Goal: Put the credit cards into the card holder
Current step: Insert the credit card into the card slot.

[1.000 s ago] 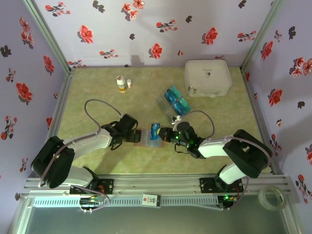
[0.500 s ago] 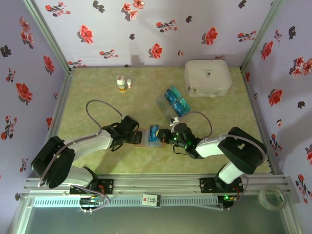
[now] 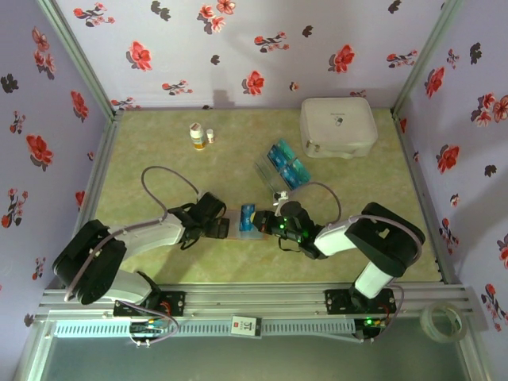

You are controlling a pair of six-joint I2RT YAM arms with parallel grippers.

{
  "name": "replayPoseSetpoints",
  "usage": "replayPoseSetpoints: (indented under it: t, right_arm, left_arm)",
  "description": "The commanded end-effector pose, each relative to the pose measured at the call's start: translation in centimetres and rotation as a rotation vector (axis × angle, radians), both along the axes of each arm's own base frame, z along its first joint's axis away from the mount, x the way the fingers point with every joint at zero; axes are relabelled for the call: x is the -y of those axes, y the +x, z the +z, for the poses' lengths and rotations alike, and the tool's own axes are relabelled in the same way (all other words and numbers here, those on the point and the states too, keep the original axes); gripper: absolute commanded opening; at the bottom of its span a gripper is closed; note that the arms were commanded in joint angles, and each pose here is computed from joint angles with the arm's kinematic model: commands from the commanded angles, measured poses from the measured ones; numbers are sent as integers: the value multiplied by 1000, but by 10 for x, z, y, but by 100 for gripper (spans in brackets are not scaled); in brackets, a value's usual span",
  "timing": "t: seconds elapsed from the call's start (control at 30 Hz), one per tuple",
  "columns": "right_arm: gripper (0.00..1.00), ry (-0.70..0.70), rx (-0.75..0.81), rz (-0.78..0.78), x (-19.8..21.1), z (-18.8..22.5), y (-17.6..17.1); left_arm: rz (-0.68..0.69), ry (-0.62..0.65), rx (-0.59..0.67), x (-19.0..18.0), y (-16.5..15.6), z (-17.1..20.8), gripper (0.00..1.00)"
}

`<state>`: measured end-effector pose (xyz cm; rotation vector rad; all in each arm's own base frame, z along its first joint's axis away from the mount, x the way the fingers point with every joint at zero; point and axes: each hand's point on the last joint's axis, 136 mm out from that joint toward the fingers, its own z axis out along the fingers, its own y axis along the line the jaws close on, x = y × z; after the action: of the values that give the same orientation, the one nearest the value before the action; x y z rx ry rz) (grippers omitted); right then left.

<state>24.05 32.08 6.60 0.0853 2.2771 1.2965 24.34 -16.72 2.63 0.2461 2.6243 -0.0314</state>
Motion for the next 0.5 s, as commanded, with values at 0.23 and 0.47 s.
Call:
replayPoseSetpoints:
  t: [0.23, 0.47]
  right_arm:
    - [0, 44, 25, -39, -6, 6, 10]
    - [0, 53, 17, -44, -6, 0, 10]
  left_arm:
    - [33, 26, 3, -6, -3, -8, 100]
    - [39, 30, 3, -7, -4, -9, 100]
